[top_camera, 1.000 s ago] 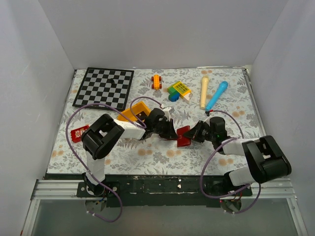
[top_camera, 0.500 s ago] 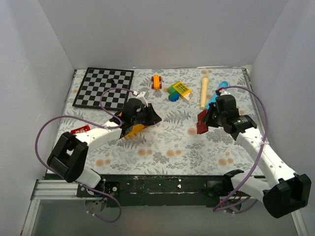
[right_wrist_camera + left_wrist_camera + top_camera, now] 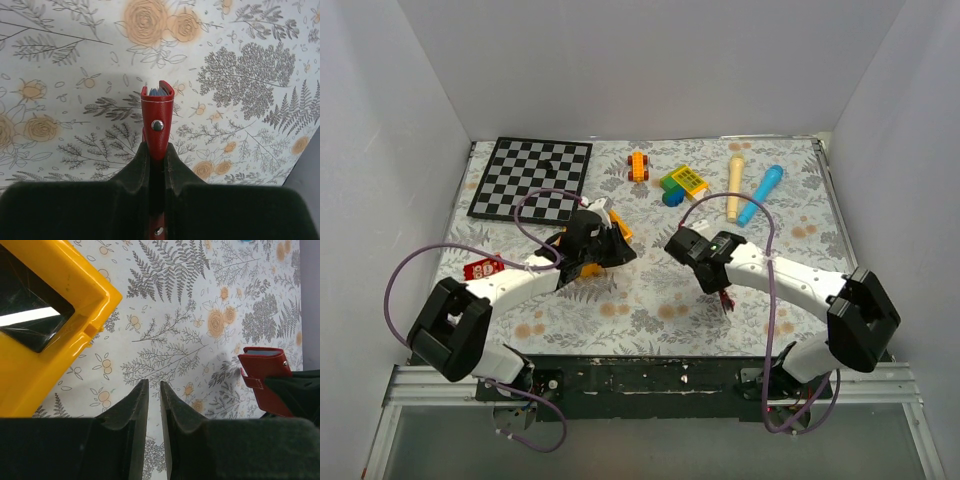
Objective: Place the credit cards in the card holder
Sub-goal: Close the card holder at the center of the board.
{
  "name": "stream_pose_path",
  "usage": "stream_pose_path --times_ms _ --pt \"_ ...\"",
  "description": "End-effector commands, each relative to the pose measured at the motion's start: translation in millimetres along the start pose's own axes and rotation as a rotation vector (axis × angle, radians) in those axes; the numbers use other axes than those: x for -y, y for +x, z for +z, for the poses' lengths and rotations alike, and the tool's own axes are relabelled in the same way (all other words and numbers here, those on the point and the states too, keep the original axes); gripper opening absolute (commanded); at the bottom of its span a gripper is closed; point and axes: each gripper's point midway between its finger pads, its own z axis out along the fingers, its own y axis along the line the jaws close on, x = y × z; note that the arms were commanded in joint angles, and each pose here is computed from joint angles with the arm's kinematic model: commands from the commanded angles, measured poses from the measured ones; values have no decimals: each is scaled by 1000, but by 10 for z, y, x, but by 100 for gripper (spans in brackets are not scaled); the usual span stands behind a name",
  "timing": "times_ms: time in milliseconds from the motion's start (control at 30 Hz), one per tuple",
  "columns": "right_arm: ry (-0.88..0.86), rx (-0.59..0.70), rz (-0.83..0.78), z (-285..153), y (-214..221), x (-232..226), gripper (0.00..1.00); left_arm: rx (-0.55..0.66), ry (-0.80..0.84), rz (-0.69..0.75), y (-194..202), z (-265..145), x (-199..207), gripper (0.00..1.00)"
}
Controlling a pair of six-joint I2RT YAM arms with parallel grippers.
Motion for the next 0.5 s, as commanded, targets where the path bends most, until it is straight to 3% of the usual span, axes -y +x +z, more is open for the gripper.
stream_pose_path --times_ms 0,100,133,200,333,467 --pt "-11 109 -67 -96 -257 -298 1 57 -19 -7 -127 -140 -49 17" --pt "-93 131 -85 -104 -291 -647 1 65 -30 -15 -123 -189 -110 18" --pt "-129 135 -84 -117 -289 -759 32 70 -29 -15 -137 -209 -114 19" --pt "-197 142 -79 -145 -288 -963 45 72 -39 -15 -136 -226 -155 19" --pt "-305 167 -66 -219 -315 -1247 55 74 -44 -14 -125 -241 -190 19" --pt "-482 236 4 -474 -393 -1423 58 55 -62 -20 -69 -273 -237 19"
